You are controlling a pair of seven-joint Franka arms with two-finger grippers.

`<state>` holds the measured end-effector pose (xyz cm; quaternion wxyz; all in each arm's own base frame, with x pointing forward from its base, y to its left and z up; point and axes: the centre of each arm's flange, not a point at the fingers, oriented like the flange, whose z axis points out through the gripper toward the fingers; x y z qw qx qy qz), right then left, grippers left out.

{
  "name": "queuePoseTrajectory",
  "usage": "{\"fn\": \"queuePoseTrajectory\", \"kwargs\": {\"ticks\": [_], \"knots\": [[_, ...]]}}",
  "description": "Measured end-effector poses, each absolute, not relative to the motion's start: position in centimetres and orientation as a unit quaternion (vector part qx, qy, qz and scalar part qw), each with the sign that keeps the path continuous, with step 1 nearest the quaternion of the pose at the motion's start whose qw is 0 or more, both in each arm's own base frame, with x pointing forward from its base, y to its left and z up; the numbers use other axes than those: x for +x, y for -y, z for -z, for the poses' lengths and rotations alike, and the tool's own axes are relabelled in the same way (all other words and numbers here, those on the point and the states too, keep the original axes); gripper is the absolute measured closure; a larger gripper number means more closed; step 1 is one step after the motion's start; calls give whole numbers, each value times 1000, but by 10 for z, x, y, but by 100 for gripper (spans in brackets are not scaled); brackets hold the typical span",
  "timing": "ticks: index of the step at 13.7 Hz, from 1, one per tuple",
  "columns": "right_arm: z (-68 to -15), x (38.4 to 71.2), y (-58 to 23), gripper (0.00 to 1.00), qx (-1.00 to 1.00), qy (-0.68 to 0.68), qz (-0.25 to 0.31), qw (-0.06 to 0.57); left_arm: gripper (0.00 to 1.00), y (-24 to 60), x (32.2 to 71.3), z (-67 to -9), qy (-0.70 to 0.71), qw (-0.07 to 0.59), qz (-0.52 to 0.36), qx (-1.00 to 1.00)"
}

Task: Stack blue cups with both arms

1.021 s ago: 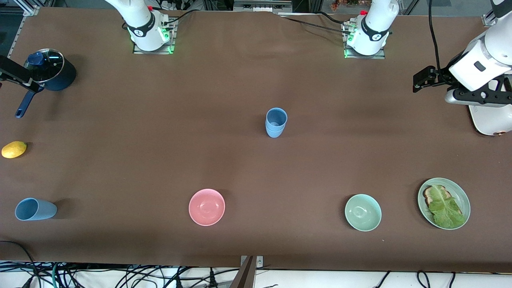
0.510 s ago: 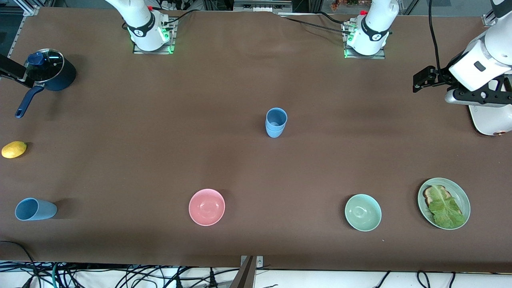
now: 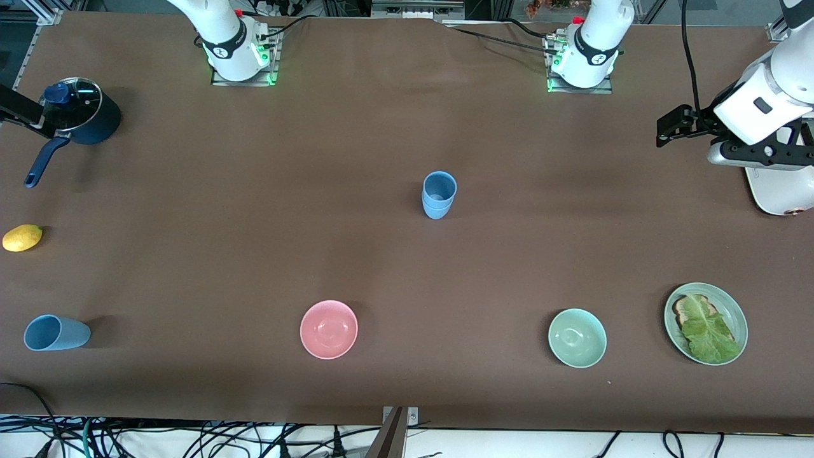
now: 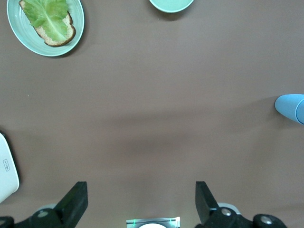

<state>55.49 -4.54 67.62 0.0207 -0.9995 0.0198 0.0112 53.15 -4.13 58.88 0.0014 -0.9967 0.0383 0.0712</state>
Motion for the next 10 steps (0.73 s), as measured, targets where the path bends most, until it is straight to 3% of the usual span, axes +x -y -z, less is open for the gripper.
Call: {"fn": "queuePoseTrajectory", "kwargs": {"ticks": [10], "knots": [[-650, 579, 38, 0, -1000, -15, 0, 12, 0, 15, 532, -588, -14, 0, -75, -997]]}}
